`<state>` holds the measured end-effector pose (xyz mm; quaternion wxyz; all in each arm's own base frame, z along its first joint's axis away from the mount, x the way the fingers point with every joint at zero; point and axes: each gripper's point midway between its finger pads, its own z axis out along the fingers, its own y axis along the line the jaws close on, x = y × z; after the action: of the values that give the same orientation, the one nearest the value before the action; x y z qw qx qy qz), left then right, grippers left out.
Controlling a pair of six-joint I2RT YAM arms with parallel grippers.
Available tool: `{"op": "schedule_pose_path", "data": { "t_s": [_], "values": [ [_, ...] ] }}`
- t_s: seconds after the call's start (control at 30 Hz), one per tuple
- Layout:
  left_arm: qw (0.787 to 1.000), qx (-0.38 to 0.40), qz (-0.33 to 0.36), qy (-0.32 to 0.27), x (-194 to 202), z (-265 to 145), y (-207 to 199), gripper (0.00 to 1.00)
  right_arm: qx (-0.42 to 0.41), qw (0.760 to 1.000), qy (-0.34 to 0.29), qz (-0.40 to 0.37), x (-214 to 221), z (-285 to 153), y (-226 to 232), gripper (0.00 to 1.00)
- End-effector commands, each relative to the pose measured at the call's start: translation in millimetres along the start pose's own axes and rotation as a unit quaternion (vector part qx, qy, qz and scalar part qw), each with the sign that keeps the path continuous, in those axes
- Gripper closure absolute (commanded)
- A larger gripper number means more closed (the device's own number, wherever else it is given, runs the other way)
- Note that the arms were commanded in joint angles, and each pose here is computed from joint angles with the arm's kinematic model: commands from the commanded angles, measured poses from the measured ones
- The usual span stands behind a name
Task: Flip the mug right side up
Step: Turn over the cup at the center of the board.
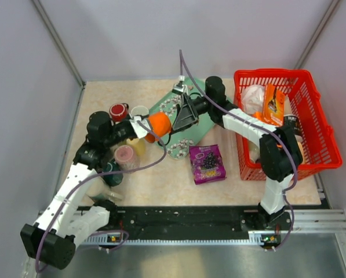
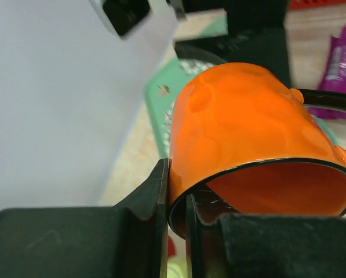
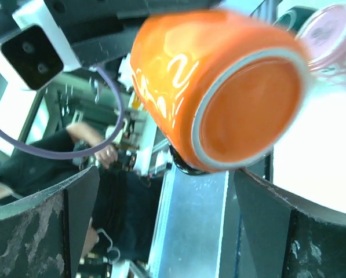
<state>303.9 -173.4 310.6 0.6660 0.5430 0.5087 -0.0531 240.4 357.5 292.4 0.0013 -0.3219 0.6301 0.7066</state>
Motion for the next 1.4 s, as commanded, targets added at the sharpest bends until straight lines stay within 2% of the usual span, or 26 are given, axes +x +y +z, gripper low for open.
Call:
{"op": "schedule_pose_path", "data": {
  "t_s": [0.0,0.07,0.13,0.2,0.27,0.3,0.37,0.43,0.53,0.6,0.77,0.97,1.13,1.2,1.33,1.37],
  "values": [
    [0.989,0.048,-0.128,0.051,-13.7,-21.7,-17.6,1.00,0.095,0.987,-0.105,-0.081,-48.2,-41.0,-4.0,0.01],
    [0.968,0.062,-0.224,0.099,-8.4,-28.1,-28.6,1.00,0.199,0.962,-0.147,-0.112,-62.3,-66.2,-25.0,0.01],
    [0.938,0.084,-0.302,0.150,-3.3,-34.9,-43.1,1.00,0.309,0.918,-0.158,-0.193,-66.8,-93.4,-38.2,0.01],
    [0.900,0.101,-0.373,0.202,5.5,-38.3,-58.0,1.00,0.366,0.871,-0.172,-0.277,-68.4,-110.0,-32.1,0.01],
    [0.855,0.106,-0.440,0.254,15.5,-38.2,-69.4,1.00,0.390,0.835,-0.176,-0.345,-60.8,-116.5,-14.4,0.01],
    [0.832,0.114,-0.467,0.277,20.3,-37.9,-76.4,1.00,0.395,0.825,-0.166,-0.369,-54.9,-116.4,-11.0,0.01],
    [0.795,0.124,-0.508,0.308,27.3,-33.8,-86.8,1.00,0.381,0.817,-0.124,-0.414,-38.0,-108.4,-2.6,0.01],
    [0.768,0.117,-0.536,0.330,36.8,-28.6,-92.9,1.00,0.371,0.804,-0.072,-0.459,-20.2,-95.1,1.7,0.04],
    [0.758,0.101,-0.546,0.342,49.6,-20.1,-92.9,1.00,0.377,0.780,0.005,-0.499,2.8,-73.8,-1.7,0.13],
    [0.740,0.093,-0.561,0.359,60.2,-13.8,-95.4,1.00,0.412,0.762,0.030,-0.500,7.0,-66.2,-11.4,0.16],
    [0.721,0.115,-0.580,0.361,65.8,1.7,-99.4,1.00,0.416,0.746,0.080,-0.513,21.6,-54.5,-35.0,0.26],
    [0.723,0.128,-0.585,0.344,68.1,14.2,-100.8,1.00,0.406,0.733,0.103,-0.537,3.8,-36.3,-48.4,0.28],
    [0.727,0.127,-0.583,0.341,67.4,19.4,-94.7,1.00,0.383,0.733,0.129,-0.548,-0.4,-14.4,-59.7,0.36],
    [0.729,0.128,-0.583,0.336,64.9,22.1,-91.5,1.00,0.379,0.731,0.142,-0.550,3.7,-7.0,-66.7,0.46],
    [0.727,0.127,-0.586,0.335,62.9,24.4,-87.1,1.00,0.372,0.725,0.164,-0.556,14.9,-2.8,-75.8,0.90],
    [0.728,0.127,-0.586,0.333,62.2,24.2,-86.9,0.96,0.373,0.724,0.162,-0.556,15.4,-3.4,-75.7,1.00]
  ]
}}
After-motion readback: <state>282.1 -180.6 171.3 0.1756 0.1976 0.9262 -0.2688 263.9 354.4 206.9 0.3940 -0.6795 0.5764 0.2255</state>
